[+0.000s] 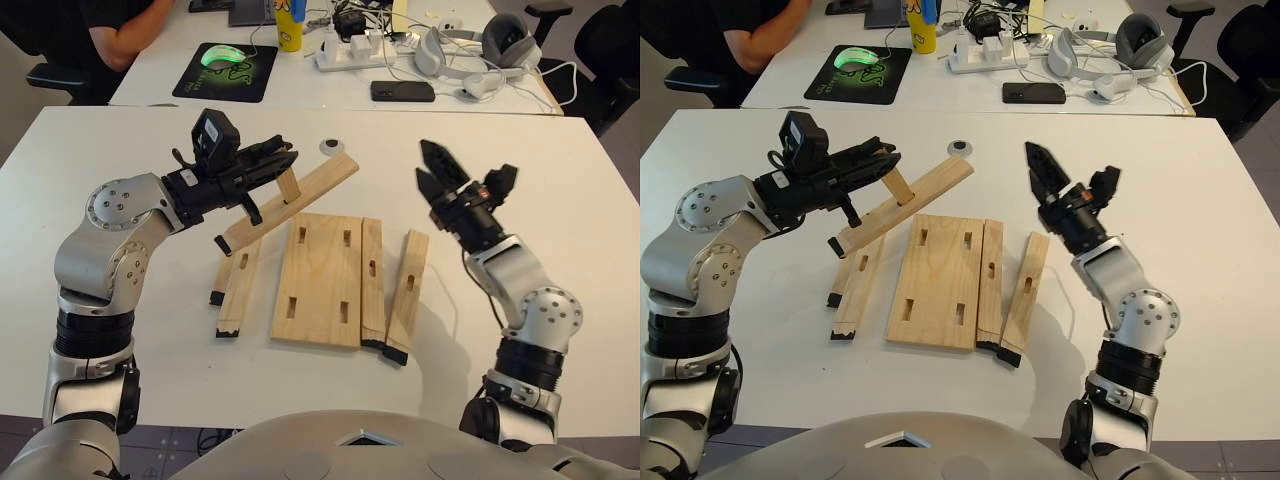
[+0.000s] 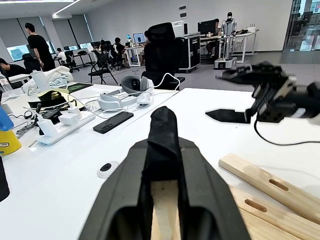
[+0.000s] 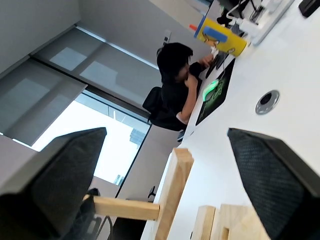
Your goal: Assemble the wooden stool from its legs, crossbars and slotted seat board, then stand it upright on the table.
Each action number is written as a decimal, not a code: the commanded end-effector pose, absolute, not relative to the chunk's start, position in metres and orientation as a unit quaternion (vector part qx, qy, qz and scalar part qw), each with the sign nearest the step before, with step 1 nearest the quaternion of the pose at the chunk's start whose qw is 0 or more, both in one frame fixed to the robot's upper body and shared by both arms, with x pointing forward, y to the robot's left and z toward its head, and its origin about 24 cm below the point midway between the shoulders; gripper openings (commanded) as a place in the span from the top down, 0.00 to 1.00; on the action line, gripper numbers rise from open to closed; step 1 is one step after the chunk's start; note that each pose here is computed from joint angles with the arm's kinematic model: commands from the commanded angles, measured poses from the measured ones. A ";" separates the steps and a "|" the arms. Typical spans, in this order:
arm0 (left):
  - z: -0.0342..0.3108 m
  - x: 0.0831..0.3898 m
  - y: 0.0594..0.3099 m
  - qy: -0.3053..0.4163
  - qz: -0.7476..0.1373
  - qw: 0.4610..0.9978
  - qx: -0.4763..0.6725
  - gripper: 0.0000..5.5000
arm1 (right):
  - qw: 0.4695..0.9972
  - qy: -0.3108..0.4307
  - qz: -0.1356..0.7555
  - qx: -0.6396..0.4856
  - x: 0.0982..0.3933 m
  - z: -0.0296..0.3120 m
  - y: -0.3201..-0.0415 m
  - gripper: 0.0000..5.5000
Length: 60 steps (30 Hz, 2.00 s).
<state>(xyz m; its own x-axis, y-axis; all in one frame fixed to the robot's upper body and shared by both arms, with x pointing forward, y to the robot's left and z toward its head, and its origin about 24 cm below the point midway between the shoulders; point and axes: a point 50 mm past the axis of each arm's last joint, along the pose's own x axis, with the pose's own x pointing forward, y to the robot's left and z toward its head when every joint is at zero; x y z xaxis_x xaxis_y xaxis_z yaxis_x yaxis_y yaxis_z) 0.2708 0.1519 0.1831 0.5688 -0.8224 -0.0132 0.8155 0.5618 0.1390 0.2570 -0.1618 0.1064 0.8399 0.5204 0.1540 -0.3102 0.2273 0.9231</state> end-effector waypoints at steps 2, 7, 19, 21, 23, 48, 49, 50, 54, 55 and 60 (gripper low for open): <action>0.191 0.270 0.147 -0.039 -0.467 0.882 0.051 0.92 | 0.770 0.119 0.265 0.568 0.254 0.097 -0.138 0.19; 0.189 0.266 0.139 -0.035 -0.483 0.874 0.030 0.92 | 0.764 0.120 0.263 0.576 0.255 0.093 -0.128 0.19; 0.187 0.258 0.129 -0.025 -0.502 0.864 0.009 0.92 | 0.766 0.114 0.261 0.576 0.261 0.091 -0.128 0.19; 0.185 0.256 0.129 -0.023 -0.503 0.864 0.008 0.92 | 0.766 0.115 0.263 0.575 0.261 0.091 -0.127 0.19; 0.184 0.255 0.129 -0.021 -0.503 0.864 0.008 0.92 | 0.766 0.116 0.265 0.574 0.260 0.091 -0.126 0.19; 0.176 0.247 0.126 -0.005 -0.502 0.865 0.005 0.92 | 0.755 0.125 0.269 0.584 0.258 0.091 -0.127 0.78; 0.176 0.247 0.126 -0.005 -0.502 0.865 0.006 0.92 | 0.755 0.126 0.269 0.584 0.258 0.091 -0.127 0.81; 0.175 0.246 0.125 -0.005 -0.502 0.865 0.007 0.92 | 0.755 0.127 0.269 0.584 0.258 0.091 -0.127 0.81; 0.174 0.245 0.125 -0.004 -0.501 0.865 0.010 0.92 | 0.756 0.130 0.271 0.582 0.258 0.091 -0.126 0.81; 0.173 0.245 0.124 -0.002 -0.502 0.865 0.015 0.92 | 0.756 0.130 0.271 0.582 0.259 0.091 -0.126 0.81; 0.171 0.245 0.124 0.000 -0.499 0.866 0.024 0.92 | 0.757 0.133 0.268 0.581 0.259 0.090 -0.126 0.81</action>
